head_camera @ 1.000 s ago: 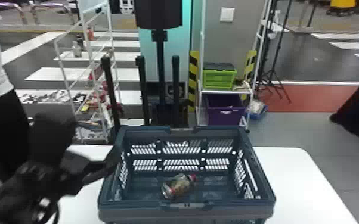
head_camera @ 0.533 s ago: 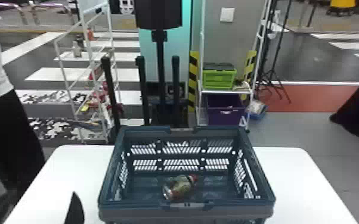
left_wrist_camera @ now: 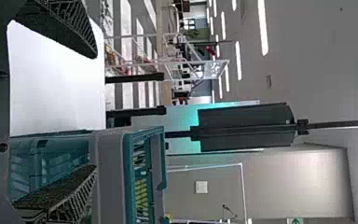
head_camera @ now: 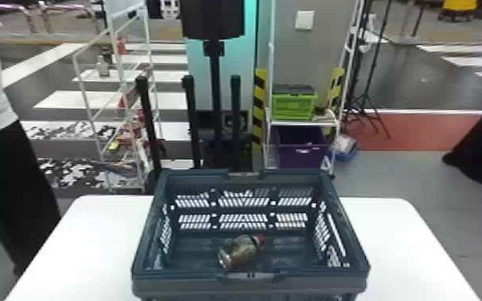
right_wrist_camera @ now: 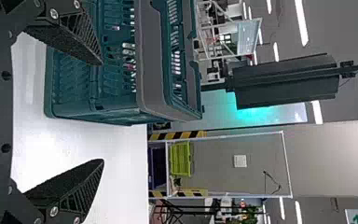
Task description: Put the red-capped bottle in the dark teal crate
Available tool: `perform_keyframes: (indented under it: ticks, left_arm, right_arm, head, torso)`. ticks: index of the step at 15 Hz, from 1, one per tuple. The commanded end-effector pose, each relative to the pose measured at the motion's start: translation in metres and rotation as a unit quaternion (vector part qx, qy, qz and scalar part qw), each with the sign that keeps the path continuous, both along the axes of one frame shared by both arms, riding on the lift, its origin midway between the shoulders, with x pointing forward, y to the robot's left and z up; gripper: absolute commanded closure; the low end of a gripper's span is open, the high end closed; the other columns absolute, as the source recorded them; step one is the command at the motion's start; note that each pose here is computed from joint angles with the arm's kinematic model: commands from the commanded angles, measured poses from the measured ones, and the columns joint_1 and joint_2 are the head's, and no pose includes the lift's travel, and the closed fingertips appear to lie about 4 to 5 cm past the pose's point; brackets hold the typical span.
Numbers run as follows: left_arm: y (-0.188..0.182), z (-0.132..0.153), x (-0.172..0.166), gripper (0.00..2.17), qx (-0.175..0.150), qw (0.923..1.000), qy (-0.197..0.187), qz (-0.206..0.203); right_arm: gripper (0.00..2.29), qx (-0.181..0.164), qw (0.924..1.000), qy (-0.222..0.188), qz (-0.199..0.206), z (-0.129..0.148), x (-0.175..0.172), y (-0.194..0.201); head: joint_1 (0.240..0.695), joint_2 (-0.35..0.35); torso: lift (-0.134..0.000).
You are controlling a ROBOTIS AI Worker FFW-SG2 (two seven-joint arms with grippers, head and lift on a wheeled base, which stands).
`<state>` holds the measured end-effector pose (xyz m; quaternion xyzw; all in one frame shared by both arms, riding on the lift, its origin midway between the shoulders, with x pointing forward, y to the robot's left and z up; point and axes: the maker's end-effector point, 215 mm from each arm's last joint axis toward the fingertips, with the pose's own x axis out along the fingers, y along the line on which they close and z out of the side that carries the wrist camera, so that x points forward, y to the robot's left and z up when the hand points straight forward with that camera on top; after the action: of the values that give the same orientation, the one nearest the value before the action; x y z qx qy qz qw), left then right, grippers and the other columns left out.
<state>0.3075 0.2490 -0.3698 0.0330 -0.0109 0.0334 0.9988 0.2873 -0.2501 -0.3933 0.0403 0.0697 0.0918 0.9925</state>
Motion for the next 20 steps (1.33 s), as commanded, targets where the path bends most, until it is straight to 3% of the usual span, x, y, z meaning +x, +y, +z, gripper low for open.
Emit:
perform_keyframes:
  ticks: [1,6,20]
  left_arm:
    - [0.001,-0.006,-0.002,0.03,-0.007,1.0,0.003,0.003]
    - [0.008,-0.022,-0.003,0.03,-0.014,0.9996,0.023,0.011]
    - [0.01,-0.016,-0.005,0.03,-0.02,0.9996,0.014,0.013]
  right_arm:
    - [0.15,0.0,1.0,0.0,-0.001,0.0,0.0,0.002]
    - [0.15,-0.002,1.0,0.001,0.0,0.001,0.001,0.005]
    - [0.15,-0.007,0.9999,0.008,0.001,0.001,-0.003,0.012]
  head:
    - [0.499,0.0]
    - [0.499,0.0]
    - [0.499,0.0]
  torso:
    - [0.0]
    - [0.0]
    - [0.0]
